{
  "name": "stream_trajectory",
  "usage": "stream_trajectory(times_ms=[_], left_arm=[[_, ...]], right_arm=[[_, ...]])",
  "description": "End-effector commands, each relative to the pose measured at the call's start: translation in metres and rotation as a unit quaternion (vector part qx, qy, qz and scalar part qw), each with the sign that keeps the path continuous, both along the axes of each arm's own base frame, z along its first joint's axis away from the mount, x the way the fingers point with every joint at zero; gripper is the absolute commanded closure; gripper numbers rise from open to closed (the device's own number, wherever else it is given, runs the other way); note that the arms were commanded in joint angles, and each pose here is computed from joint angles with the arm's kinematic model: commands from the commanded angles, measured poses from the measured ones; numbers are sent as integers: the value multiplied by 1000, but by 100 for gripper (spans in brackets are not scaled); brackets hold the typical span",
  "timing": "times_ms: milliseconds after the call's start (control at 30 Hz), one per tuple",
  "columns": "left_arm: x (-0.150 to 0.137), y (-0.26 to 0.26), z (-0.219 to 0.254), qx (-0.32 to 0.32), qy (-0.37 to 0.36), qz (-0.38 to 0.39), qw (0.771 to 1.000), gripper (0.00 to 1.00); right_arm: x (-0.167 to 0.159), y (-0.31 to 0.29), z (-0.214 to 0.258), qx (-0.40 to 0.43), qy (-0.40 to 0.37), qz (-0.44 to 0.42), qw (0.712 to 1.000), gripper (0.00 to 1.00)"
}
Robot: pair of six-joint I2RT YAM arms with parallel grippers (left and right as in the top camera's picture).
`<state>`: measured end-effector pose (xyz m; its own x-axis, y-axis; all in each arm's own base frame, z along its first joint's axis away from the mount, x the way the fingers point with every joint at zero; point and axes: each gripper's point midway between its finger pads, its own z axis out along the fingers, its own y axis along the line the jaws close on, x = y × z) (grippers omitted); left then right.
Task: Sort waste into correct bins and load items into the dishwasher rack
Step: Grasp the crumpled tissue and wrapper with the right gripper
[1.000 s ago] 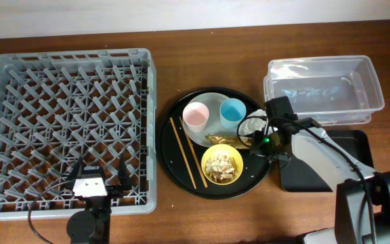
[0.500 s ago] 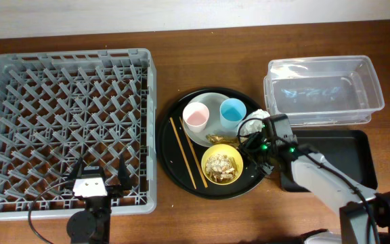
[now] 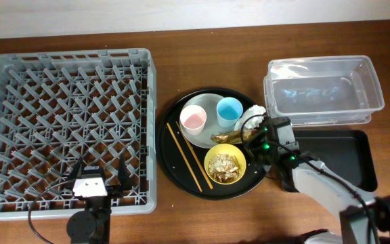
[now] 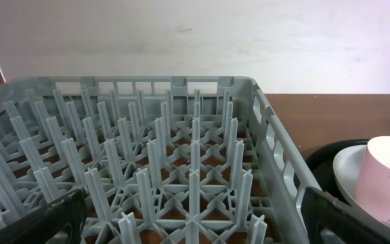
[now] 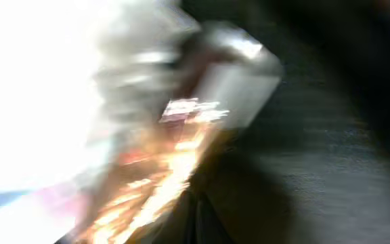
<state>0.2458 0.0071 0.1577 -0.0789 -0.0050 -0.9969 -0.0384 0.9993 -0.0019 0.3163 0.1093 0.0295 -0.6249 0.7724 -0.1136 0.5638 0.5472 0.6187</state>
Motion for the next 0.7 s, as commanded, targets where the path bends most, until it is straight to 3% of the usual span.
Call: stream_trajectory(times_ms=[0, 33, 67, 100, 167, 333, 567, 633, 667], left_arm=[[0, 0, -2, -5, 0, -1, 1000, 1], [0, 0, -2, -6, 1, -1, 1000, 1], [0, 0, -2, -5, 0, -1, 1000, 1], [0, 0, -2, -5, 0, -1, 1000, 1], [0, 0, -2, -6, 0, -1, 1000, 1], [0, 0, -2, -5, 0, -1, 1000, 1], [0, 0, -2, -5, 1, -1, 1000, 1], [0, 0, -2, -6, 0, -1, 1000, 1], [0, 0, -2, -5, 1, -1, 1000, 1]], right_arm=[[9, 20, 64, 37, -105, 56, 992, 96], [9, 20, 76, 41, -123, 56, 990, 95], [8, 19, 95, 46, -151, 56, 986, 74], [7, 19, 104, 48, -163, 56, 984, 59], [1, 11, 92, 30, -136, 43, 989, 47], [-1, 2, 12, -4, -19, 16, 1000, 46], [20, 1, -22, -20, -21, 4, 1000, 46], [20, 0, -22, -20, -23, 4, 1000, 55], [20, 1, -22, -19, -22, 6, 1000, 68]])
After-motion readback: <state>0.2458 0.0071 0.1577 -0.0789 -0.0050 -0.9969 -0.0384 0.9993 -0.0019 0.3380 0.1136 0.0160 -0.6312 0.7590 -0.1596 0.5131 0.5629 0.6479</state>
